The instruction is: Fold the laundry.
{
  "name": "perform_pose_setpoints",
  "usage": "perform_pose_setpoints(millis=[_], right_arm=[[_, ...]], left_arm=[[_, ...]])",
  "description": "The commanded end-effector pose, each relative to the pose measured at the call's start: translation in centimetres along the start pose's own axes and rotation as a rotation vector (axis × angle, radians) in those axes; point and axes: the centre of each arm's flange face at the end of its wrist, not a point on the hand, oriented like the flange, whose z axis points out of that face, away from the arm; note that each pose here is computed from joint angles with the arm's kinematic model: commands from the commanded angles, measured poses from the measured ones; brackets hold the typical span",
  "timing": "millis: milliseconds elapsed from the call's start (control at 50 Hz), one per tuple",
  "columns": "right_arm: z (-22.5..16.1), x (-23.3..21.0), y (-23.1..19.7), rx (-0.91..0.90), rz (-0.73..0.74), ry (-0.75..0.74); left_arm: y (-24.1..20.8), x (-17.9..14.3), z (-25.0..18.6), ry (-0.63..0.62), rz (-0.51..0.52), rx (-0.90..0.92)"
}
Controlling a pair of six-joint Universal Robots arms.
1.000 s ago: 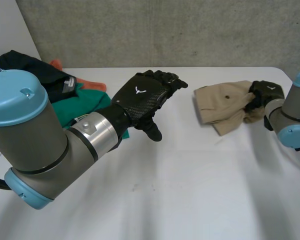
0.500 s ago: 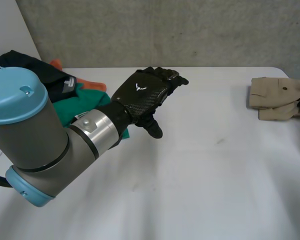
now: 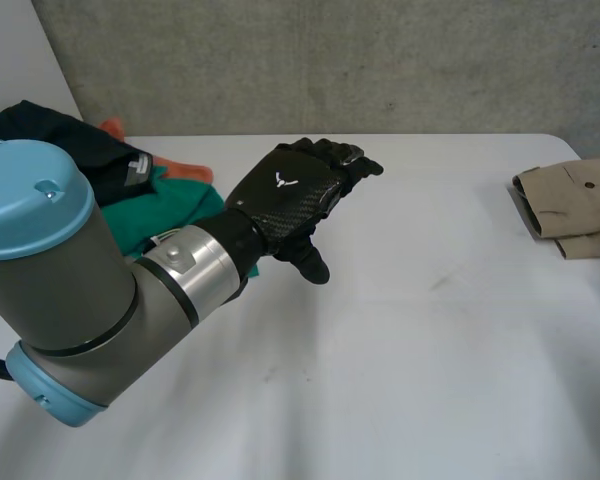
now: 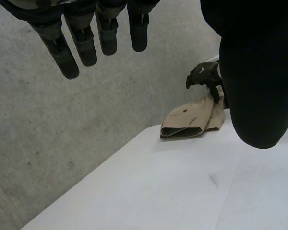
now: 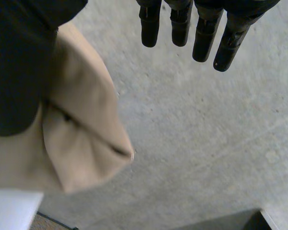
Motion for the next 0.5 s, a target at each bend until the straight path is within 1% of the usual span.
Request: perform_pose_setpoints(millis=[20, 80, 160, 180, 200, 240, 260, 280, 320, 340, 400, 420, 460, 480, 500], right_arm=[[-3.8, 1.9, -3.8, 0.019, -0.009, -0.039], [-5.1, 2.9, -4.9, 0.021, -0.050, -0.036], [-6.8, 4.4, -6.8, 0.017, -0.202, -0.028], [-7.2, 5.2, -8.0, 0.030, -0.268, -0.002], [-7.4, 5.7, -8.6, 0.038, -0.297, 0.014], [-7.7, 6.9, -9.8, 0.051, -0.342, 0.064], [-8.0, 7.9, -11.3, 0.080, -0.368, 0.114], [-8.1, 8.1, -12.0, 0.101, -0.373, 0.132], [-8.5, 8.1, -13.9, 0.169, -0.363, 0.165], [-9.4, 7.0, -16.1, 0.259, -0.341, 0.169], [-11.6, 4.9, -19.4, 0.407, -0.286, 0.140], [-13.7, 3.9, -21.4, 0.507, -0.246, 0.102], [-16.1, 3.1, -23.0, 0.604, -0.207, 0.047], [-18.5, 1.8, -23.9, 0.688, -0.175, -0.042], [-20.0, 1.0, -24.2, 0.732, -0.158, -0.102]], left_arm=[[-0.5, -0.1, -0.4, -0.007, 0.001, 0.010], [-0.9, -0.5, -0.6, -0.021, 0.005, 0.020], [-1.5, -2.1, -0.7, -0.068, 0.018, 0.037], [-1.6, -2.5, -0.7, -0.085, 0.019, 0.037], [-1.9, -3.6, -0.7, -0.126, 0.026, 0.046], [-2.3, -4.8, -0.8, -0.173, 0.035, 0.055], [-2.5, -5.4, -0.8, -0.199, 0.039, 0.060], [-3.3, -6.7, -0.8, -0.256, 0.052, 0.082], [-4.0, -7.9, -0.6, -0.311, 0.067, 0.105], [-4.8, -9.0, -0.4, -0.360, 0.086, 0.132], [-5.0, -11.3, 0.1, -0.419, 0.110, 0.146], [-4.0, -13.2, 0.4, -0.457, 0.132, 0.114], [-2.5, -15.6, 0.6, -0.502, 0.168, 0.064], [-1.8, -16.7, 0.5, -0.523, 0.192, 0.037], [-0.3, -18.8, 0.4, -0.560, 0.244, -0.026]])
